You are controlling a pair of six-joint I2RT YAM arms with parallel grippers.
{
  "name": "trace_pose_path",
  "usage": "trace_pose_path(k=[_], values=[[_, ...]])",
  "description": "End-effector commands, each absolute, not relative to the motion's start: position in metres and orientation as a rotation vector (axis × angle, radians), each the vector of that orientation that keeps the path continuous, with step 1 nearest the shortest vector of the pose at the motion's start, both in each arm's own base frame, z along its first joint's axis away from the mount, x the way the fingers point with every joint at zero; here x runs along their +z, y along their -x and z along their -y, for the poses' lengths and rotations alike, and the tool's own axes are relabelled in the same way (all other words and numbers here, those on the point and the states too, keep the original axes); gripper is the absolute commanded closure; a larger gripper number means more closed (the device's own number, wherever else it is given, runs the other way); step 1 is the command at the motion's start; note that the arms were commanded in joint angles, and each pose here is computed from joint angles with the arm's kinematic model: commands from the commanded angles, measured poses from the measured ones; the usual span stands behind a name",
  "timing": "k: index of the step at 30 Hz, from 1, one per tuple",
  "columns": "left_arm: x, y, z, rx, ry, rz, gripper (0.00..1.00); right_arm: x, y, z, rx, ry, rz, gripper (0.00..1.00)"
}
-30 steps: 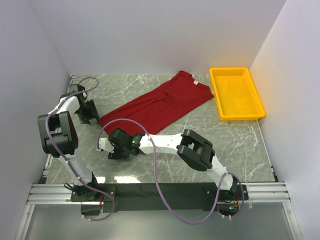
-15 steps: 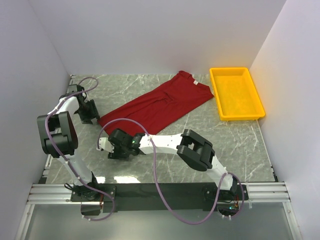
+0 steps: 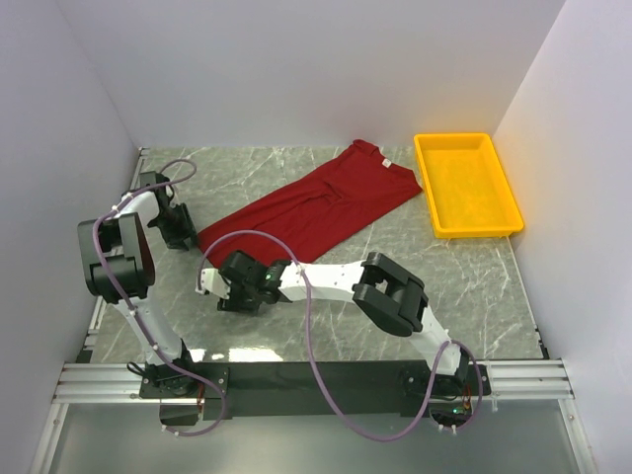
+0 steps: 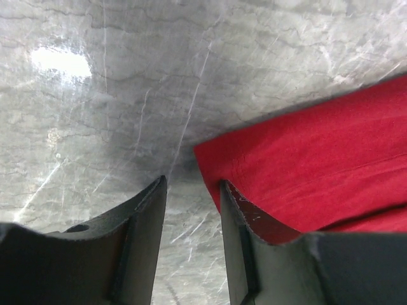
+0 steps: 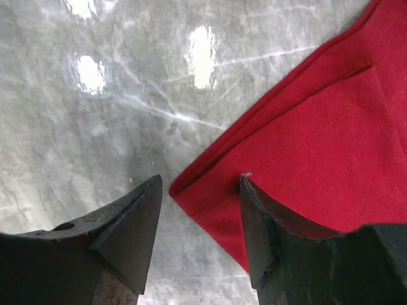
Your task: Fold and stack the t-shirts
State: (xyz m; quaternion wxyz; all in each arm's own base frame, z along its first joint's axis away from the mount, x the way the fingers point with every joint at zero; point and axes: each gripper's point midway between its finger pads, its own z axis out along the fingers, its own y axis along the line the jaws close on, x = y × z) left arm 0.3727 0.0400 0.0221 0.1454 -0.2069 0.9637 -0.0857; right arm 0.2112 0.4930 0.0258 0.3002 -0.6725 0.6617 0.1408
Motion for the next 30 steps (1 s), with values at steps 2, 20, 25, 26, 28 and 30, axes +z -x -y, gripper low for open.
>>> trace_pose_path(k=[2, 20, 25, 26, 28, 30], values=[[0.014, -0.379, -0.036, -0.292, 0.621, -2.755, 0.56, 0.027, -0.208, -0.471, 0.376, 1.814, -1.814, 0.40], [0.006, -0.389, -0.033, -0.316, 0.644, -2.739, 0.52, 0.023, -0.204, -0.470, 0.434, 1.850, -1.819, 0.41], [-0.004, -0.386, -0.033, -0.308, 0.645, -2.755, 0.61, 0.018, -0.207, -0.473, 0.431, 1.852, -1.834, 0.44], [-0.004, -0.386, -0.032, -0.312, 0.642, -2.757, 0.63, 0.017, -0.207, -0.474, 0.433, 1.855, -1.838, 0.45], [-0.005, -0.385, -0.031, -0.315, 0.638, -2.759, 0.67, 0.018, -0.209, -0.476, 0.439, 1.850, -1.847, 0.47], [-0.005, -0.387, -0.031, -0.319, 0.631, -2.754, 0.71, 0.016, -0.210, -0.476, 0.437, 1.848, -1.855, 0.49]])
